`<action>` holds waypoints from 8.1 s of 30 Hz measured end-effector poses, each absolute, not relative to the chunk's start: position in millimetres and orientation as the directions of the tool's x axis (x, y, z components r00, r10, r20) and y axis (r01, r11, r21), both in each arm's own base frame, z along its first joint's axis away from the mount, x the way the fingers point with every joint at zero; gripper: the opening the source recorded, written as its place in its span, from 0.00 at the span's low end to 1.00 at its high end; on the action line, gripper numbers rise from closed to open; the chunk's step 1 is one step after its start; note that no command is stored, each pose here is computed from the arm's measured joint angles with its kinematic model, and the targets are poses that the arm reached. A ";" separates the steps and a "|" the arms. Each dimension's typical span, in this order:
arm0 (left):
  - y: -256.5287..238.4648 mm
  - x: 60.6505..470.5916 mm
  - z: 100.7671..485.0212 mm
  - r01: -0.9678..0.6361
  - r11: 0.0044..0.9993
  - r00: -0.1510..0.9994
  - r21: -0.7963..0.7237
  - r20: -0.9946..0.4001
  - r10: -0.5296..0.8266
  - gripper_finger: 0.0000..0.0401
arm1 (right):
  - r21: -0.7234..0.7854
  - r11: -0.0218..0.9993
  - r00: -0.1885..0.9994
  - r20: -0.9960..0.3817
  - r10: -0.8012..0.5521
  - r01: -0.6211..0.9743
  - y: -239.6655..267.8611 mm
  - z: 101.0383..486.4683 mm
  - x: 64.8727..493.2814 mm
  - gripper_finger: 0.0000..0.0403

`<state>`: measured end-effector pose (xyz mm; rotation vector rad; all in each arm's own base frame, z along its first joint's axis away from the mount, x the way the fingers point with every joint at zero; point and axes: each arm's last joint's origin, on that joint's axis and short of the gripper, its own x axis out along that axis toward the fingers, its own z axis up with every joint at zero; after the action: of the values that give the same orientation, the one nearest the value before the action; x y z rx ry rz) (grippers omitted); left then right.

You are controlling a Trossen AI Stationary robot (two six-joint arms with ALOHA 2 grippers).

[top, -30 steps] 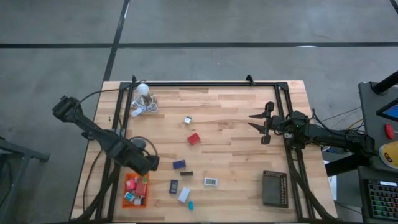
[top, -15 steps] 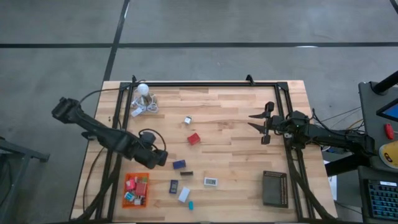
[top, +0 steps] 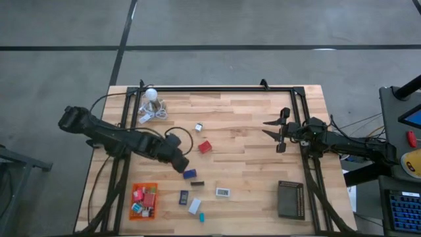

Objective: Pick & Place Office items
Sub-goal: Put the red charger adapter into the orange bin

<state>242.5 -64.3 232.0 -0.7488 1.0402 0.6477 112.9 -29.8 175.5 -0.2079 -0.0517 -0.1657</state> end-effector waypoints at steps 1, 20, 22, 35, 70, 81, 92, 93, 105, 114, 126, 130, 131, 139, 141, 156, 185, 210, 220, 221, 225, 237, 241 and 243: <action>-61.2 245.9 231.1 -0.773 0.586 0.377 -0.244 -0.919 0.114 0.54 | -0.201 0.965 0.985 0.068 -0.158 0.169 -29.8 175.5 112.9 0.35; -4.7 364.7 221.3 -0.571 0.820 0.160 -0.037 -0.985 0.067 0.54 | -0.201 0.965 0.985 0.068 -0.158 0.169 -29.8 175.5 112.8 0.35; -0.4 371.2 216.3 -0.564 0.825 0.118 -0.015 -0.991 0.063 0.54 | -0.201 0.965 0.985 0.068 -0.158 0.169 -29.8 175.5 112.9 0.35; 20.7 385.3 198.3 -0.383 0.924 0.111 0.006 -0.992 0.052 0.54 | -0.201 0.965 0.985 0.069 -0.158 0.169 -29.8 175.5 112.9 0.35; 46.7 377.4 159.2 -0.446 0.887 0.184 -0.121 -0.982 -0.042 0.72 | -0.201 0.965 0.985 0.069 -0.158 0.169 -29.8 175.5 112.8 0.35; 45.5 369.7 141.2 -0.478 0.868 0.183 -0.132 -0.982 -0.049 0.72 | -0.201 0.965 0.985 0.069 -0.158 0.169 -29.8 175.5 112.8 0.35; 44.9 369.2 139.9 -0.483 0.862 0.186 -0.151 -0.980 -0.067 0.72 | -0.201 0.965 0.985 0.069 -0.158 0.169 -29.8 175.5 112.8 0.35; 44.8 369.3 139.9 -0.482 0.862 0.187 -0.155 -0.980 -0.071 0.71 | -0.201 0.965 0.985 0.069 -0.158 0.169 -29.8 175.5 112.8 0.35; 44.4 369.6 140.1 -0.479 0.861 0.192 -0.169 -0.978 -0.085 0.53 | -0.201 0.965 0.985 0.069 -0.158 0.169 -29.8 175.6 112.9 0.35; 44.1 369.6 140.3 -0.483 0.857 0.194 -0.178 -0.977 -0.093 0.57 | -0.201 0.965 0.985 0.068 -0.158 0.169 -29.8 175.4 112.9 0.35; 42.3 360.8 146.7 -0.572 0.805 0.088 -0.159 -0.987 -0.133 0.57 | -0.201 0.965 0.985 0.068 -0.158 0.169 -29.8 175.4 112.9 0.35; 40.2 359.5 158.5 -0.602 0.783 0.077 -0.153 -0.988 -0.134 0.57 | -0.201 0.965 0.985 0.069 -0.158 0.169 -29.8 175.5 112.8 0.35; 39.0 359.0 160.5 -0.614 0.775 0.068 -0.148 -0.988 -0.135 0.57 | -0.201 0.965 0.985 0.068 -0.158 0.169 -29.8 175.4 112.9 0.35; 26.6 352.4 170.1 -0.699 0.706 0.020 -0.112 -0.990 -0.137 0.57 | -0.201 0.965 0.985 0.069 -0.158 0.169 -29.8 175.5 112.8 0.35; 21.8 350.6 173.7 -0.701 0.704 0.023 -0.112 -0.991 -0.135 0.57 | -0.201 0.965 0.985 0.069 -0.158 0.169 -29.8 175.5 112.9 0.35; -58.5 323.5 220.7 -0.739 0.670 0.076 -0.067 -0.997 -0.017 0.57 | -0.201 0.965 0.985 0.068 -0.158 0.168 -29.8 175.4 112.9 0.35; -208.6 213.3 253.5 -0.893 0.443 0.133 -0.081 -0.987 0.087 0.57 | -0.201 0.965 0.985 0.068 -0.158 0.169 -29.8 175.5 112.9 0.35; -240.1 156.4 219.4 -0.983 0.173 0.082 -0.063 -0.991 0.107 0.57 | -0.201 0.965 0.985 0.069 -0.158 0.169 -29.8 175.6 112.8 0.35; -238.0 150.8 209.8 -0.982 0.183 0.067 -0.042 -0.989 0.134 0.57 | -0.201 0.965 0.985 0.069 -0.158 0.169 -29.8 175.5 112.8 0.35; -237.9 149.3 206.9 -0.982 0.185 0.066 -0.040 -0.989 0.136 0.57 | -0.201 0.965 0.985 0.069 -0.158 0.169 -29.8 175.5 112.8 0.35; -238.5 145.9 200.6 -0.980 0.191 0.077 -0.051 -0.989 0.127 0.57 | -0.201 0.965 0.985 0.069 -0.158 0.169 -29.8 175.5 112.8 0.35; -238.9 145.6 200.1 -0.980 0.193 0.079 -0.054 -0.989 0.127 0.57 | -0.201 0.965 0.985 0.069 -0.158 0.169 -29.8 175.5 112.8 0.35; -239.1 145.6 200.2 -0.979 0.194 0.080 -0.054 -0.989 0.126 0.57 | -0.201 0.965 0.985 0.069 -0.158 0.169 -29.8 175.6 112.8 0.35; -240.1 146.1 201.1 -0.979 0.193 0.081 -0.057 -0.990 0.118 0.59 | -0.201 0.965 0.985 0.069 -0.158 0.169 -29.8 175.5 112.8 0.35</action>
<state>146.1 -240.1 201.1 -1.0111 1.1521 1.0761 112.8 -29.8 175.5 -0.2080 -0.0523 -0.1655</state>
